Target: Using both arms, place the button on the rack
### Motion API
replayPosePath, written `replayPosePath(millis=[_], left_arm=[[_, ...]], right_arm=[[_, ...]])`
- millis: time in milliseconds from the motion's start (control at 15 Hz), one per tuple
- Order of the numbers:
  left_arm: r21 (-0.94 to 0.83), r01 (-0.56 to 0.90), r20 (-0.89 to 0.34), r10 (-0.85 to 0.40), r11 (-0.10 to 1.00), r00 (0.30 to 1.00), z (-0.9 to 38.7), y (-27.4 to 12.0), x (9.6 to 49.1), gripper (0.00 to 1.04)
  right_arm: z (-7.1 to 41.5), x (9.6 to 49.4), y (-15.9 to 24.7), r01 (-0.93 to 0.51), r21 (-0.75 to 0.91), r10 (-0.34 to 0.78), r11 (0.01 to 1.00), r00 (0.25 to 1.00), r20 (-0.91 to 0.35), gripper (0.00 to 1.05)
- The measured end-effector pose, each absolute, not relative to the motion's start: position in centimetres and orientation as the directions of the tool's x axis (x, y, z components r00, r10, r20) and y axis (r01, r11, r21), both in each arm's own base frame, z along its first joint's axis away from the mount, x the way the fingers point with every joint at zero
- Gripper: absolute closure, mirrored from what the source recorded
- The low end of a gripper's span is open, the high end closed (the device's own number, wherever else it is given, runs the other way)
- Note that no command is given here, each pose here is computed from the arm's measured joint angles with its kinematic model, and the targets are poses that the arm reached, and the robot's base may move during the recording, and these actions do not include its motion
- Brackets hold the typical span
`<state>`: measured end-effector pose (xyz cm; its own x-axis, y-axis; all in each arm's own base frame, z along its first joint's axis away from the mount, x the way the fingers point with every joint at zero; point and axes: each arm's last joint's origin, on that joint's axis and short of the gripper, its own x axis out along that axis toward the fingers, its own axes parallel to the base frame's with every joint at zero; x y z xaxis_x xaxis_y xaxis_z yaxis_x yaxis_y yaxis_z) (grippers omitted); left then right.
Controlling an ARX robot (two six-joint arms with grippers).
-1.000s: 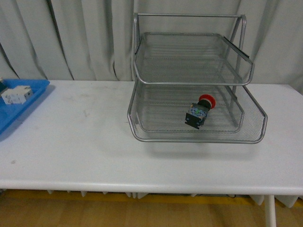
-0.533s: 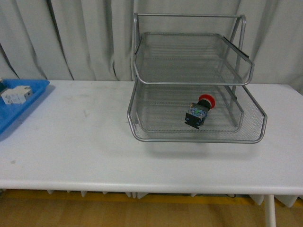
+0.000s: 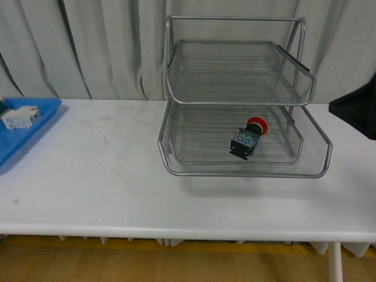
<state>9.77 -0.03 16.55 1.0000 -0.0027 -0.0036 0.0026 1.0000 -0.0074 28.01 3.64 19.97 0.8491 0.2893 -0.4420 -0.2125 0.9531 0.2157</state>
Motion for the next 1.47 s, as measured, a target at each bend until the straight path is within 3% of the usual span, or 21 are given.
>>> replayPosePath(millis=[133,267,667,1267,1467], left_arm=[[-0.007,0.003,-0.003,-0.003,1.0,1.0,16.6,0.0,9.8,0.07],[-0.007,0.003,-0.003,-0.003,1.0,1.0,16.6,0.0,9.8,0.07],[-0.007,0.003,-0.004,-0.003,1.0,1.0,16.6,0.0,9.8,0.07],[-0.007,0.003,-0.004,-0.003,1.0,1.0,16.6,0.0,9.8,0.07],[-0.007,0.003,-0.003,-0.003,1.0,1.0,16.6,0.0,9.8,0.07]], right_arm=[[19.3,29.1,5.3,-0.259,0.241,0.349,0.936,0.777,-0.523,0.09],[17.5,29.3,6.9,-0.269,0.264,0.376,0.926,0.702,-0.604,0.33],[15.0,30.9,11.4,-0.332,0.25,0.409,0.91,0.605,-0.684,1.02],[11.3,33.9,13.4,-0.349,0.185,0.356,0.919,0.532,-0.768,1.03],[11.4,35.9,13.0,-0.338,0.146,0.32,0.93,0.543,-0.777,1.03]])
